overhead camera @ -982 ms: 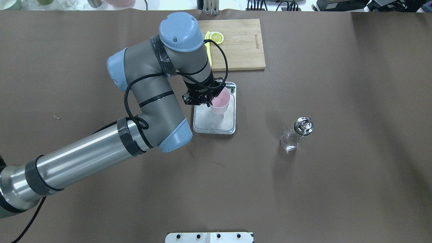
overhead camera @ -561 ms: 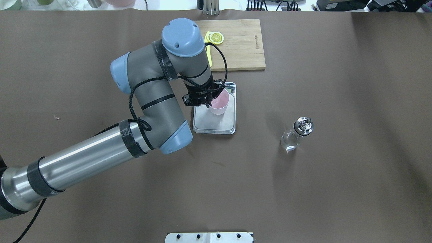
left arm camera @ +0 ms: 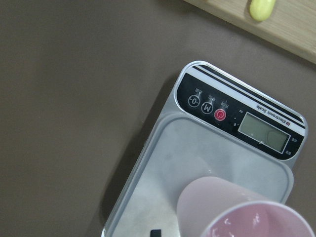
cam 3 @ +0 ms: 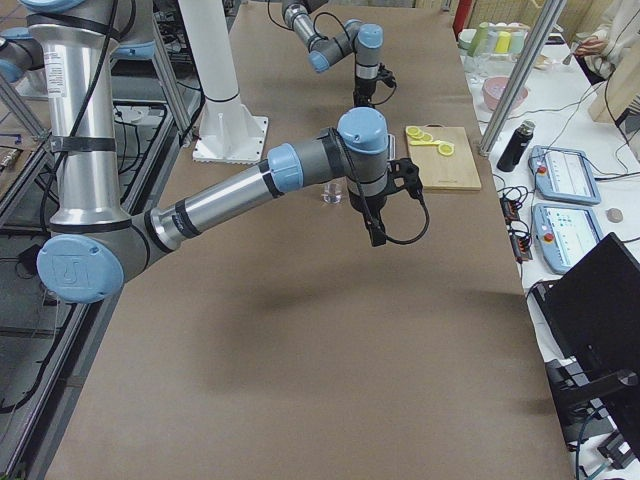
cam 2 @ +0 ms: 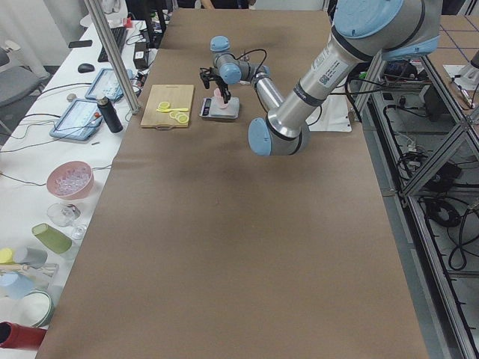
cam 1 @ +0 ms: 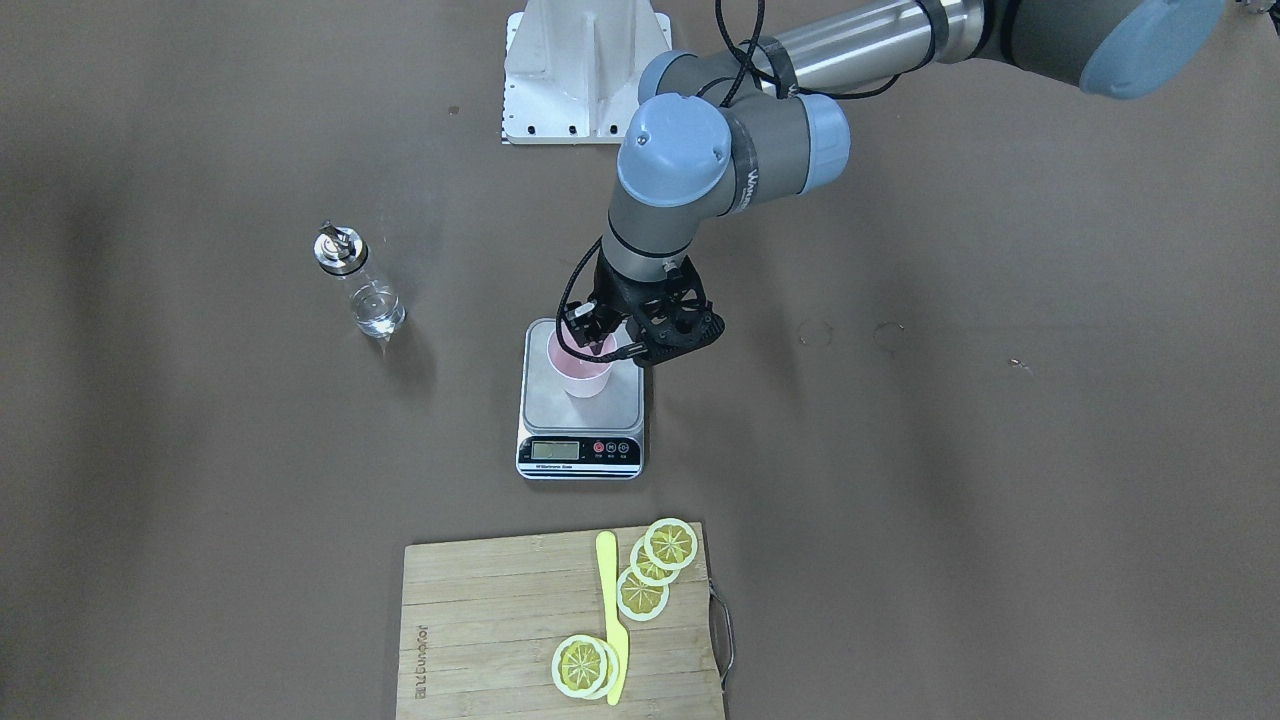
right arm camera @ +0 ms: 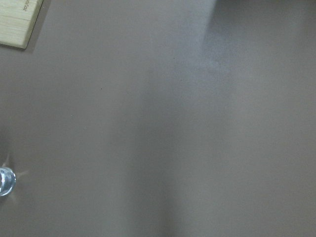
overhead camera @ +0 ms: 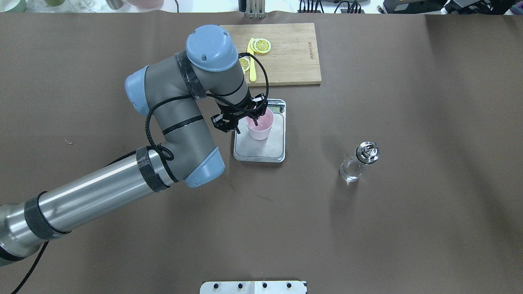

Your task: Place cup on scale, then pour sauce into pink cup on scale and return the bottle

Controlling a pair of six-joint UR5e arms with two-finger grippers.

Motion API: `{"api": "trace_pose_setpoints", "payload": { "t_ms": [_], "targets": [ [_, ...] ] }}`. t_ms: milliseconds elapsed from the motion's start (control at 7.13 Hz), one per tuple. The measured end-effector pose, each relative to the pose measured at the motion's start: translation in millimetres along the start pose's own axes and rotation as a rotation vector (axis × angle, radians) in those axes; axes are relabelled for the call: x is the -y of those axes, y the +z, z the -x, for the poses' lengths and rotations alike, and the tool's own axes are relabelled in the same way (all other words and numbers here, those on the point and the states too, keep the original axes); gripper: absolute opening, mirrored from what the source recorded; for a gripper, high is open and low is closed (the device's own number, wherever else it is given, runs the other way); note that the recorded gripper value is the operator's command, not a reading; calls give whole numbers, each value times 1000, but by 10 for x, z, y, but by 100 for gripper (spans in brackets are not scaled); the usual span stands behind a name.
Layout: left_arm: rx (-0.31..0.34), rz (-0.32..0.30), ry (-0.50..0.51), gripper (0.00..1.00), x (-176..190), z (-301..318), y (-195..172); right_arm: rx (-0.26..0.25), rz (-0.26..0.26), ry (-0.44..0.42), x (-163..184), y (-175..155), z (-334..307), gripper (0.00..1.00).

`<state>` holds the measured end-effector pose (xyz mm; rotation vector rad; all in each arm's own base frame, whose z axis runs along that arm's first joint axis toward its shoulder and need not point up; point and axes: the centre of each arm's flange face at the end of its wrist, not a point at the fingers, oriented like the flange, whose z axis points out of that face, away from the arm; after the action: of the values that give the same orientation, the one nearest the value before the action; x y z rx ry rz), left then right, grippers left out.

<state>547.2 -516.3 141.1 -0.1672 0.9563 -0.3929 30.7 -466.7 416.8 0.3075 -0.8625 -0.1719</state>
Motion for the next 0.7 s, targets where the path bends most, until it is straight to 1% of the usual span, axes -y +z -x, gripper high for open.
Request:
{"api": "trace_pose_setpoints", "payload": {
  "t_ms": [281,421,561,701],
  "targets": [
    [-34,11,-11,98,155,267,-296,22,-55,-52,-21,-226,443,99],
    [-49,21,-19,98,266,539,-461,30,-98,-78,-23,-279,727,93],
    [-54,23,-13,98,355,827,-595,53,-161,-82,-34,-236,1017,99],
    [-48,18,4,98,428,1075,-702,104,-218,-71,-107,-112,1283,100]
  ]
}}
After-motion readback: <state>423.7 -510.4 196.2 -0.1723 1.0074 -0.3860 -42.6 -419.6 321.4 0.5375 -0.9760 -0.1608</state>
